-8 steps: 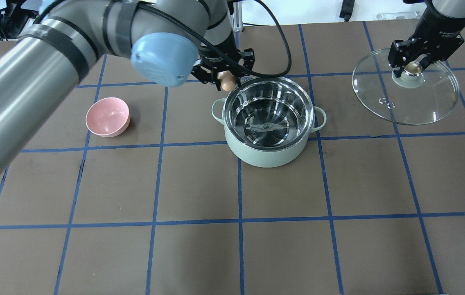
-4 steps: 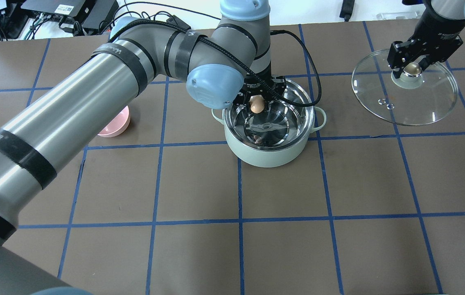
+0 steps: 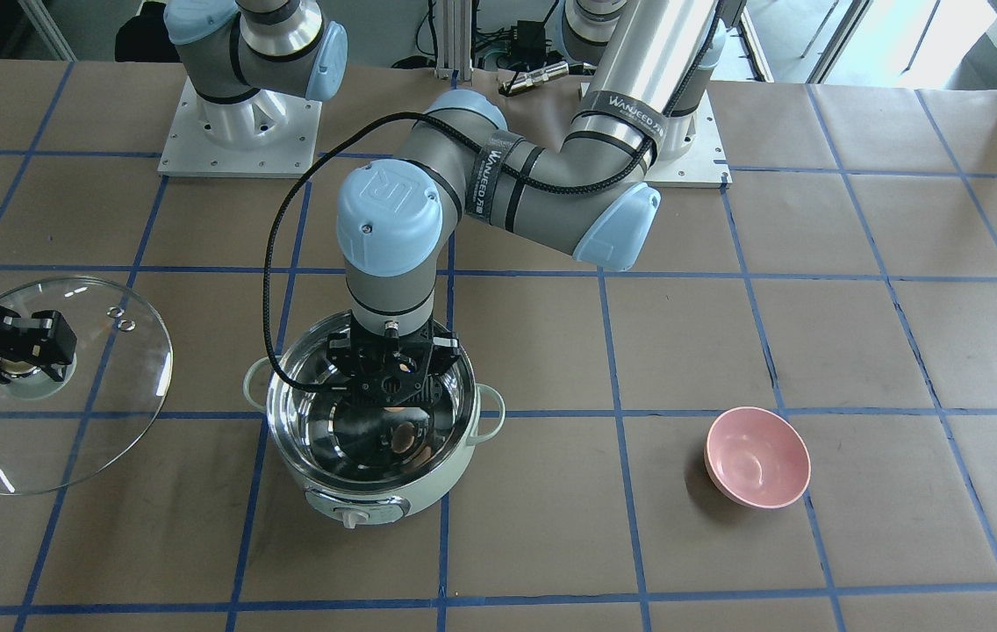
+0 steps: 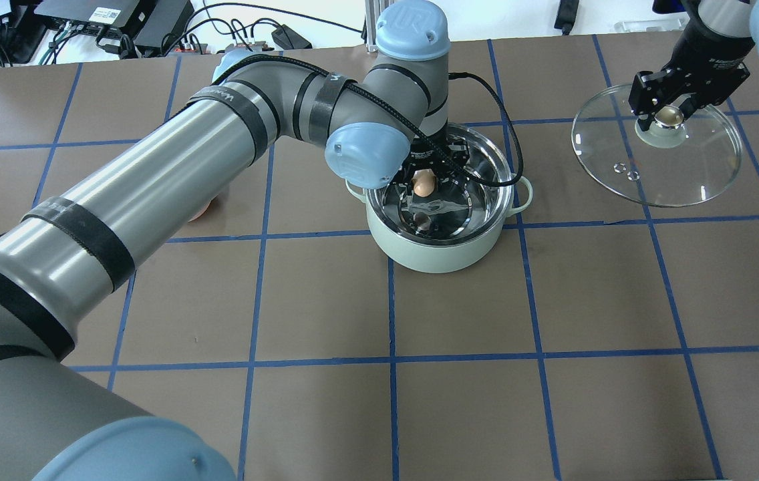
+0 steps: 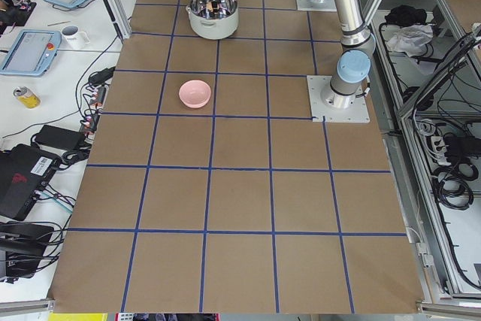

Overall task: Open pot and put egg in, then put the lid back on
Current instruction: 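Lower the egg into the pot and open the left gripper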

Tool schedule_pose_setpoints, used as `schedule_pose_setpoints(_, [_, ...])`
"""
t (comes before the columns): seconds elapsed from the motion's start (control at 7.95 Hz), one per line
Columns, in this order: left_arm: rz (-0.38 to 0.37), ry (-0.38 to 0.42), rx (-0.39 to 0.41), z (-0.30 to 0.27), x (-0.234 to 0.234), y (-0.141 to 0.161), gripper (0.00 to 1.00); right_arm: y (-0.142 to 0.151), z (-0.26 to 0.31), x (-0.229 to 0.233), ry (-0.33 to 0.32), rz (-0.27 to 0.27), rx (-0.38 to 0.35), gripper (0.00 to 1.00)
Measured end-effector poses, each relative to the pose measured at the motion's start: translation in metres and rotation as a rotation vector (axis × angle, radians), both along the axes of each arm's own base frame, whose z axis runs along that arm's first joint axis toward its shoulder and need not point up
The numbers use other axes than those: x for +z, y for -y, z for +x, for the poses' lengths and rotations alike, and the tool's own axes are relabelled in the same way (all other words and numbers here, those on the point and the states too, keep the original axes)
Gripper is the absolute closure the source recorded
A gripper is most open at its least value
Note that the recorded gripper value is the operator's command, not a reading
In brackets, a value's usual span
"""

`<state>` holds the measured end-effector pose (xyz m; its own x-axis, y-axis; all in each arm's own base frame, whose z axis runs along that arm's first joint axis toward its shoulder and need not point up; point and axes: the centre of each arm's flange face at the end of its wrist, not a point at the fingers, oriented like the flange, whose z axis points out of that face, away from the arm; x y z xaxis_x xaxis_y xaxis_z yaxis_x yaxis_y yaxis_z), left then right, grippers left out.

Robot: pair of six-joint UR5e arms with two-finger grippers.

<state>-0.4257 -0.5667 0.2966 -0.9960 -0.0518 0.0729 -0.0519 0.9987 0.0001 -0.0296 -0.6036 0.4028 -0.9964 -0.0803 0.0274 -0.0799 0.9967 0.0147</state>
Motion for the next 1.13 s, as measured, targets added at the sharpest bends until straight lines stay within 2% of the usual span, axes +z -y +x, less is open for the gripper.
schedule_pose_setpoints(0.5, [0.01, -0.007, -0.016, -0.01, -0.023, 0.0, 1.0, 0.002, -0.001, -0.004, 0.0, -0.001, -0.001, 1.0])
schedule_pose_setpoints(0.63, [0.02, -0.002, -0.019, -0.013, -0.031, -0.001, 0.97, 0.003, -0.001, -0.005, 0.001, 0.0, -0.001, 1.0])
schedule_pose_setpoints(0.75, [0.028, 0.002, -0.02, -0.014, -0.038, -0.001, 0.89, 0.003, -0.001, -0.006, 0.003, 0.002, -0.001, 1.0])
schedule_pose_setpoints(0.88, [0.029, 0.003, -0.021, -0.015, -0.042, 0.0, 0.62, 0.003, -0.001, -0.007, 0.005, 0.003, -0.001, 1.0])
schedule_pose_setpoints(1.01, [0.028, 0.003, -0.02, -0.016, -0.044, 0.0, 0.4, 0.004, 0.0, -0.008, 0.008, 0.003, -0.001, 1.0])
schedule_pose_setpoints(1.13, [0.023, 0.0, -0.019, -0.016, -0.044, 0.001, 0.25, 0.005, 0.0, -0.01, 0.015, 0.005, -0.001, 1.0])
